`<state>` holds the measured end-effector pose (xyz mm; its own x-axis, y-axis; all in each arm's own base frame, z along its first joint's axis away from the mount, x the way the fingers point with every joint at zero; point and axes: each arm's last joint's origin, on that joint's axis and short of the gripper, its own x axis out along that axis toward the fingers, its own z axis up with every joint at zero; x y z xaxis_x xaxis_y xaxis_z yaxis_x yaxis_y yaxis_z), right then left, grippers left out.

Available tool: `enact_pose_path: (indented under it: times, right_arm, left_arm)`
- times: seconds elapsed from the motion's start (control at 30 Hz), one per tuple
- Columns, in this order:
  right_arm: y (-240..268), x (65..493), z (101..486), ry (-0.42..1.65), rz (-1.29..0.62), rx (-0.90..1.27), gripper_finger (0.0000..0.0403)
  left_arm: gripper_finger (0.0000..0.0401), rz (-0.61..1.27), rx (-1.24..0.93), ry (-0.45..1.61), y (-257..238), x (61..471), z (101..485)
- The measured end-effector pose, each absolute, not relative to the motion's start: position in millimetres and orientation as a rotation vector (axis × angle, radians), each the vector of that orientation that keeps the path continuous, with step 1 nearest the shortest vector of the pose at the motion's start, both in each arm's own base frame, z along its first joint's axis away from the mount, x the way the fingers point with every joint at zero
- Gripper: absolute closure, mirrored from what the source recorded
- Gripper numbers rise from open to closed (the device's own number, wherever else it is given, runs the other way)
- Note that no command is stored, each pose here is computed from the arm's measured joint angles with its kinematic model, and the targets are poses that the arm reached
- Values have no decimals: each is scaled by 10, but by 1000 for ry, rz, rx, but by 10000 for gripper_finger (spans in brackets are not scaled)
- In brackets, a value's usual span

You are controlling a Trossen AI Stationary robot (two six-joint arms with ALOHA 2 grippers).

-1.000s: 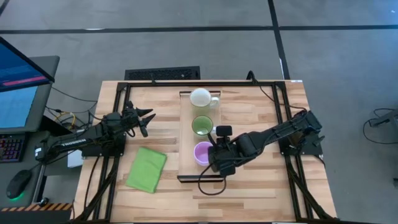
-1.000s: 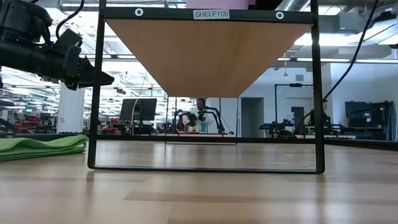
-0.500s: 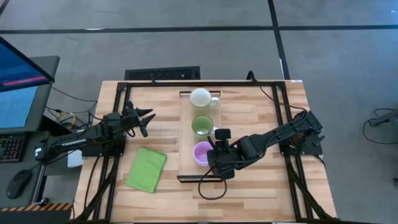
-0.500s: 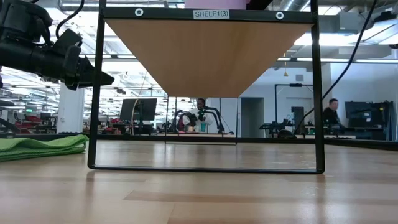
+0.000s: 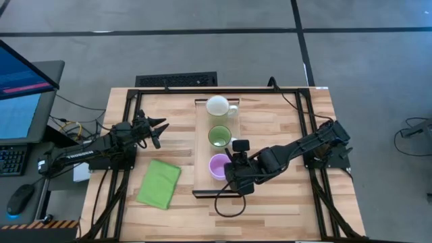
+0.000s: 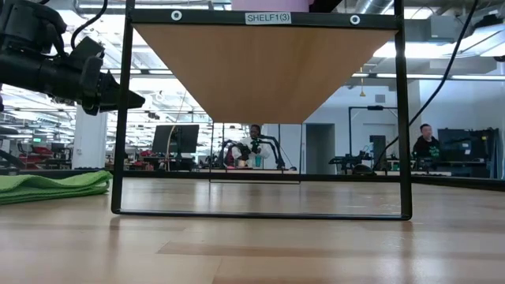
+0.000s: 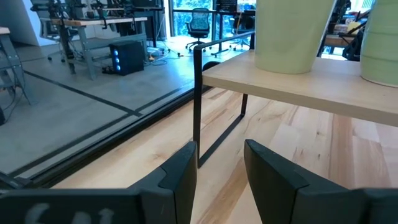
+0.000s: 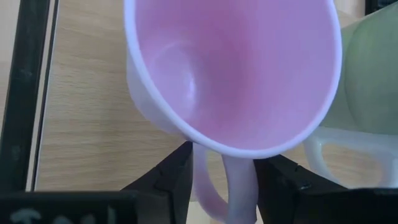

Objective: Stack small to large cups/mugs on shelf
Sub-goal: Put the pink mug on the shelf

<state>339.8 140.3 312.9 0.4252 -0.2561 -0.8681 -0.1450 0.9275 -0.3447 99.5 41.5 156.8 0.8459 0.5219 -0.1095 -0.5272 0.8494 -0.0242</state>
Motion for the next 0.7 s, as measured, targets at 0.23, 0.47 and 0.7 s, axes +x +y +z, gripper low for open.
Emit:
enact_pose_path:
  times: [0.23, 0.47, 0.7]
  right_arm:
    - [1402, 3392, 3127, 1144, -72, -402, 236]
    - [1398, 3369, 3119, 1168, -72, -403, 232]
    - [1398, 3368, 3118, 1167, -96, -363, 204]
  left_arm:
    - [275, 553, -53, 101, 415, 995, 1568]
    - [275, 553, -53, 101, 414, 995, 1567]
    - [275, 552, -54, 101, 414, 995, 1567]
